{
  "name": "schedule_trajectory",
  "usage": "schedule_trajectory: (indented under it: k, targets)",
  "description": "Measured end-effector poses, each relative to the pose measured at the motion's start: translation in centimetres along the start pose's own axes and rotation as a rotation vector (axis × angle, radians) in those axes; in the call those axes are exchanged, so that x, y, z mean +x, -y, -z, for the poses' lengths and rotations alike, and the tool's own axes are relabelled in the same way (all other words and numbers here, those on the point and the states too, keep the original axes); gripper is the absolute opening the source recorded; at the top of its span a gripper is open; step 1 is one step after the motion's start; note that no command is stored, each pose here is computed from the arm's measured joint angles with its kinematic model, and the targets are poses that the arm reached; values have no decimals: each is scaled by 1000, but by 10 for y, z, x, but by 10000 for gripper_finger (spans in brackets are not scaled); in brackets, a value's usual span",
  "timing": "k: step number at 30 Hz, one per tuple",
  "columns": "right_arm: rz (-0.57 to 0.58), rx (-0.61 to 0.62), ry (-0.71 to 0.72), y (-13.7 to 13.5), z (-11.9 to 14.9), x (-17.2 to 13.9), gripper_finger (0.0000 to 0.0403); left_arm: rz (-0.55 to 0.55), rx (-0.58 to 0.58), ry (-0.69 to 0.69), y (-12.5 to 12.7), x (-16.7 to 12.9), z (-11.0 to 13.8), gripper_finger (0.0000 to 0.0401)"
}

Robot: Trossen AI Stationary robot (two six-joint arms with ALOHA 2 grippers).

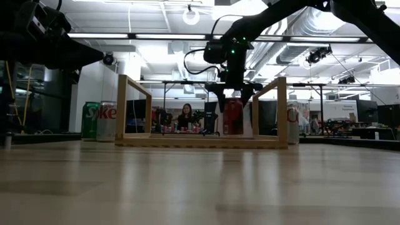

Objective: Place canned beverage on shelf
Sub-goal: Put the top red soda can on the shelf

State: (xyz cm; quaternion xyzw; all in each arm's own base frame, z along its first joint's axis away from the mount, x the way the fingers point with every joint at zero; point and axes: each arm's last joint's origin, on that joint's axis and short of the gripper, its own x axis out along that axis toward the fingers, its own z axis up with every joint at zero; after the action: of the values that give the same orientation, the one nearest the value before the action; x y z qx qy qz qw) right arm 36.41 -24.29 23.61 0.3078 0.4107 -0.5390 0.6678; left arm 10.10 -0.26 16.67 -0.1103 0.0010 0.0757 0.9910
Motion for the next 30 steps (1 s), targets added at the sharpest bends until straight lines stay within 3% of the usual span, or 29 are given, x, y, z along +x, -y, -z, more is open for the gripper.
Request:
schedule_trajectory:
  k: [12,19,30]
  targets:
    - [-7,3,-8,0,0,0,285,0,0,0,0,0,0,3]
    - [-14,8,-10,0,0,-1,329,0,0,0,0,0,0,3]
    - [-21,7,-7,0,-2,-2,313,0,0,0,0,0,0,3]
